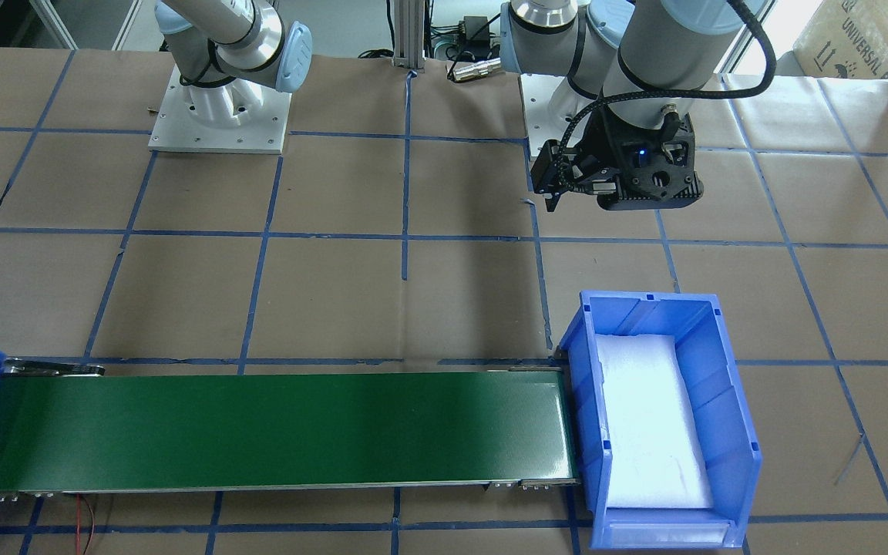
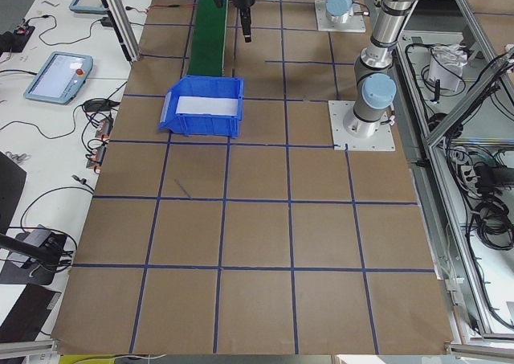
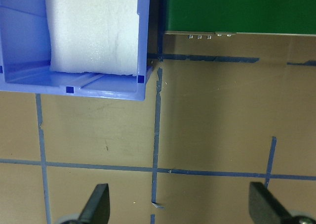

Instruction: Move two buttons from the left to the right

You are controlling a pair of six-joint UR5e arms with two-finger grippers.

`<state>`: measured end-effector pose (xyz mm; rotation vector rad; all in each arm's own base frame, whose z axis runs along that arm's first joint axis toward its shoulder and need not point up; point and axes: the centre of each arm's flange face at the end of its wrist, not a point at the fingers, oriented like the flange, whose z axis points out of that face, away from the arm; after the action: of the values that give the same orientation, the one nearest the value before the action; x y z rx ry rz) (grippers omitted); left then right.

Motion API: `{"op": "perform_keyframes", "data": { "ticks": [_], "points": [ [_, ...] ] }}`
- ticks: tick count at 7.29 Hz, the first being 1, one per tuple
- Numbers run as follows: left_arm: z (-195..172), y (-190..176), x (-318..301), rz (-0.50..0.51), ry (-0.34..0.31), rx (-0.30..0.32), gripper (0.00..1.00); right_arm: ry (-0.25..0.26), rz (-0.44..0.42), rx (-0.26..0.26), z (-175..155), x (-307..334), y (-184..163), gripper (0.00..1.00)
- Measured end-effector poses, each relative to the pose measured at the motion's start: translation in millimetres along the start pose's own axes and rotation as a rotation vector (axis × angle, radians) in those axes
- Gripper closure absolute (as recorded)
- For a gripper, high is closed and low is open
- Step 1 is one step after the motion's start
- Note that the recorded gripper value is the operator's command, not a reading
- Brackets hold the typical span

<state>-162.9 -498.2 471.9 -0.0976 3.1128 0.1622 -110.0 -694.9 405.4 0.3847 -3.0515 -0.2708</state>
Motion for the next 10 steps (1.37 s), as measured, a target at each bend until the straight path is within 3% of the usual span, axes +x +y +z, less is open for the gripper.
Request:
{"op": "perform_keyframes", "data": {
  "ticks": [3,5,7,10],
  "points": [
    [0,1,0,0.000,0.000,0.000,0.00,0.053,0.070,0.038,-55,-156,48,0.00],
    [0,2,0,0.001,-0.001,0.000,0.00,0.043,0.095,0.110,-79,-246,106,0.00],
    [1,4,-1,0.000,-0.001,-0.002,0.00,-0.029,0.210,0.159,-91,-284,128,0.00],
    [0,0,-1,-0.001,-0.001,0.000,0.00,-0.027,0.269,0.172,-102,-287,113,0.00]
  ]
}}
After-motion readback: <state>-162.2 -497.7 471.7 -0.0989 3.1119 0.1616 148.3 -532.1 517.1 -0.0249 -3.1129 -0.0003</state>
